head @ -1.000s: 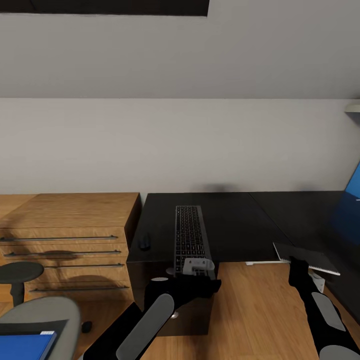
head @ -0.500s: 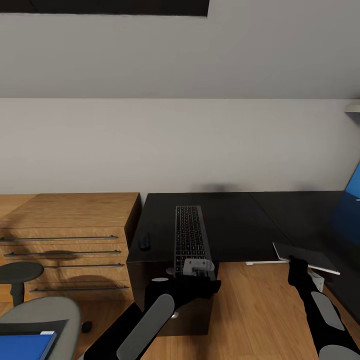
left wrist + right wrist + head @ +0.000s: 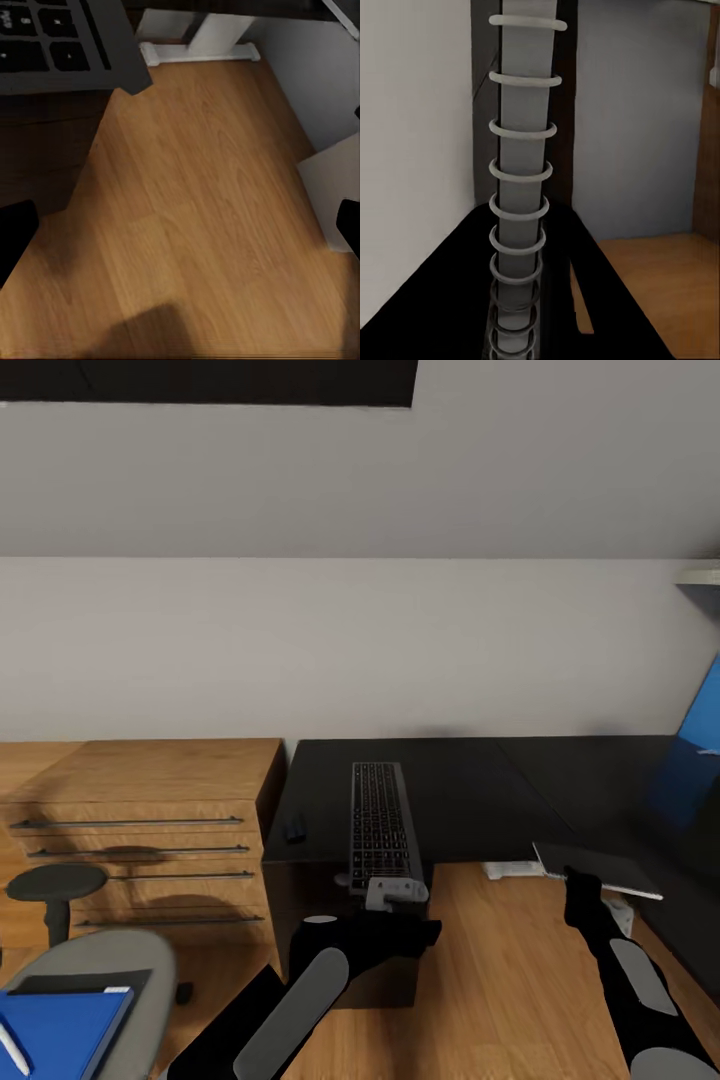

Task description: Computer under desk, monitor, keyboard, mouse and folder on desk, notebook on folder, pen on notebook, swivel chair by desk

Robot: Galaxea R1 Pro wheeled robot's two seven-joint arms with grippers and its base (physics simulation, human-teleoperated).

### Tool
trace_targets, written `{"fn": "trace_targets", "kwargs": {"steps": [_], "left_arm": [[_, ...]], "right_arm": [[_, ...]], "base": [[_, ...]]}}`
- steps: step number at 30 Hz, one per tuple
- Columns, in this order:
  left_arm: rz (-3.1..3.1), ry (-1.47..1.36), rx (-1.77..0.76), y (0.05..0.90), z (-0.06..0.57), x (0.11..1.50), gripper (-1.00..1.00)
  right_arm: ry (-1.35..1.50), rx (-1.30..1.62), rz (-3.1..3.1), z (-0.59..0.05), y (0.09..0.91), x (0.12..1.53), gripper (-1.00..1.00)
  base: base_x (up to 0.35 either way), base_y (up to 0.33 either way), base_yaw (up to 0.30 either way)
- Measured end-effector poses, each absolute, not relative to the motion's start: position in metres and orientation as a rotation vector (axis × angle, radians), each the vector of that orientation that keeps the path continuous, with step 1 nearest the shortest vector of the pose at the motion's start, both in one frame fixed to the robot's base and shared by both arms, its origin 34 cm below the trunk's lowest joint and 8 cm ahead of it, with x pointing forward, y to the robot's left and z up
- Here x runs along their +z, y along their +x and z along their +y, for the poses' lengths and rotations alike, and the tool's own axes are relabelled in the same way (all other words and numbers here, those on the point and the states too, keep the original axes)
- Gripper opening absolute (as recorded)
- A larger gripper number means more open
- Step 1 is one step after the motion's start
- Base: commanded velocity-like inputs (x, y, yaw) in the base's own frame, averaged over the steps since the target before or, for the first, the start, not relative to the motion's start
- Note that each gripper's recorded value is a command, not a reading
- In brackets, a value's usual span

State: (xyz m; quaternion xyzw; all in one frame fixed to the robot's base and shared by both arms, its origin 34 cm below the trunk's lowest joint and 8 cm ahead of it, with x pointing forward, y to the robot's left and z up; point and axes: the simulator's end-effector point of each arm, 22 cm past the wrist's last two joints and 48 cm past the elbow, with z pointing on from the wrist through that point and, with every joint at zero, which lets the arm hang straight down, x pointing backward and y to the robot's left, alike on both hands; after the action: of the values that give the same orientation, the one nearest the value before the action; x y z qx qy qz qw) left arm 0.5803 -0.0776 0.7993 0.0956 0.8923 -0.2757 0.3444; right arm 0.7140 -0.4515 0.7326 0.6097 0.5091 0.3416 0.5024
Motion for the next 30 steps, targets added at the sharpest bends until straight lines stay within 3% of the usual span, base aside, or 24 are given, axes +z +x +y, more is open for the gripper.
{"fn": "trace_targets", "kwargs": {"steps": [9,18,30], "left_arm": [[2.317,0.247,-0.715,0.581,-0.077,0.799,1.0],[2.317,0.247,-0.713,0.581,-0.076,0.8,1.0],[2.307,0.25,-0.71,0.58,-0.077,0.805,1.0]], "right_arm": [[1.41,0.849,1.32,-0.42,0.724,0.731,-1.0],[1.377,0.898,1.358,-0.384,0.731,0.732,-1.0],[1.338,0.926,1.393,-0.361,0.736,0.737,-1.0]], "base": [[-0.261,0.102,0.0],[-0.019,0.01,0.008],[0.0,0.0,0.133]]}}
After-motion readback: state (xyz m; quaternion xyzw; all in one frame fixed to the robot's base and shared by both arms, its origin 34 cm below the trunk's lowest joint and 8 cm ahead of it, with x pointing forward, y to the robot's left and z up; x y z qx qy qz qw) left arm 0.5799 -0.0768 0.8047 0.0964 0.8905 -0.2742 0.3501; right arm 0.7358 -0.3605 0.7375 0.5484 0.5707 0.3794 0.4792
